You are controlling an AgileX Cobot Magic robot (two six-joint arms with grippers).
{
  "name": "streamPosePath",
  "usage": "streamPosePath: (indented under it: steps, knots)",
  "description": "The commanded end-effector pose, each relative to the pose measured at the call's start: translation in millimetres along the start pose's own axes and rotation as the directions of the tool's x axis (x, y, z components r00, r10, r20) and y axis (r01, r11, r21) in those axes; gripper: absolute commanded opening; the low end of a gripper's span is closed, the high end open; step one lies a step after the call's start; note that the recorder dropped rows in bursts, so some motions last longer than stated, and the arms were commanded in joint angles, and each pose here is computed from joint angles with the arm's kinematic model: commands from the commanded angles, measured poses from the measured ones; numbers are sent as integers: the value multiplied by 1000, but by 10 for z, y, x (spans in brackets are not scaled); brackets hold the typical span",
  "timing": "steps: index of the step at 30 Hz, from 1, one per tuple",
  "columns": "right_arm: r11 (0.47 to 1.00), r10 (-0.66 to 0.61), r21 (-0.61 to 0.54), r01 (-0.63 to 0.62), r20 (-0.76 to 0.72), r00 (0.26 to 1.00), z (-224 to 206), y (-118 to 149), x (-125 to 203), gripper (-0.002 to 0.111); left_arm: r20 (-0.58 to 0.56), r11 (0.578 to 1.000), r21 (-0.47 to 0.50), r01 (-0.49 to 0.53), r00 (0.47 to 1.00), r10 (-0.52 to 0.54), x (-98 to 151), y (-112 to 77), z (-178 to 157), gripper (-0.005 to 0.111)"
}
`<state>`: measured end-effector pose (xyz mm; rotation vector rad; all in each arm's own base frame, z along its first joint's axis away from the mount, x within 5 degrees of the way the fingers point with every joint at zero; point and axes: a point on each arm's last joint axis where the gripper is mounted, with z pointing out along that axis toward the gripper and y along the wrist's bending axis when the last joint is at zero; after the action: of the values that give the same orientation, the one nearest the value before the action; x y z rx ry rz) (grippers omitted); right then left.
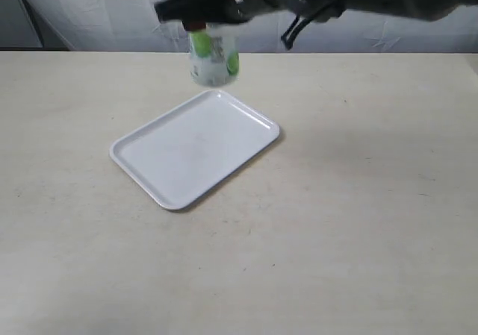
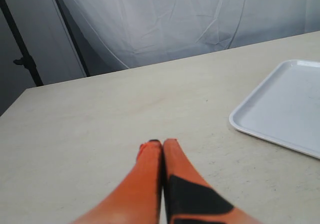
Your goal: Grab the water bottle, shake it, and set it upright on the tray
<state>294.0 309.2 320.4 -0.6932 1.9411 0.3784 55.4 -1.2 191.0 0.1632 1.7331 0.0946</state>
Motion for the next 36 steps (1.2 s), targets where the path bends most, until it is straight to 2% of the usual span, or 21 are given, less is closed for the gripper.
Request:
streamPosePath:
  steps: [1,4,6,7,9,10,13,14,15,19,21,25,27,30,33,34,36]
  knots:
    - [998,-55,24,55,7,998,-61,-33,-10,-1,10,1000,-1,1,1000,-1,2,-1,0,0]
    - [995,-83,40,89,-128,988,161,0,326,-1,10,1000,-1,1,1000,-1,2,-1,0,0]
    - [986,-164,20,165,-58,985,56,80,191,-1,10,1000,-1,1,1000,-1,2,-1,0,0]
    - [982,-190,20,189,49,981,-175,126,-100,-1,10,1000,-1,1,1000,-1,2,-1,0,0]
    - [986,-164,27,162,141,976,-404,98,-376,-1,10,1000,-1,1,1000,-1,2,-1,0,0]
    - [988,-153,28,151,135,979,-403,95,-370,-1,10,1000,-1,1,1000,-1,2,-1,0,0]
    - [987,-146,42,153,-122,982,143,130,299,-1,10,1000,-1,-1,1000,1,2,-1,0,0]
    - [985,-164,36,171,-154,974,234,163,411,-1,10,1000,-1,-1,1000,1,2,-1,0,0]
    - [985,-165,25,171,-146,975,224,208,400,-1,10,1000,-1,-1,1000,1,2,-1,0,0]
    - [989,-144,-24,147,90,985,-278,285,-187,-1,10,1000,-1,-1,1000,1,2,-1,0,0]
    - [991,-134,-18,135,65,989,-215,243,-119,-1,10,1000,-1,-1,1000,1,2,-1,0,0]
    - [997,-78,-19,76,-117,990,201,219,395,-1,10,1000,-1,-1,1000,1,2,-1,0,0]
    - [997,-81,-26,78,-131,988,234,229,463,-1,10,1000,-1,-1,1000,1,2,-1,0,0]
    - [994,-91,-65,90,-13,996,-1,277,202,-1,10,1000,-1,2,1000,-2,2,-1,0,0]
    - [991,-86,-93,102,156,984,-418,251,-183,-1,10,1000,-1,2,1000,-2,2,-1,0,0]
    - [990,-96,-84,112,174,980,-491,232,-230,-1,10,1000,-1,2,1000,-2,2,-1,0,0]
    - [996,-86,-18,88,105,991,-430,93,-159,-1,10,1000,-1,2,1000,-2,2,-1,0,0]
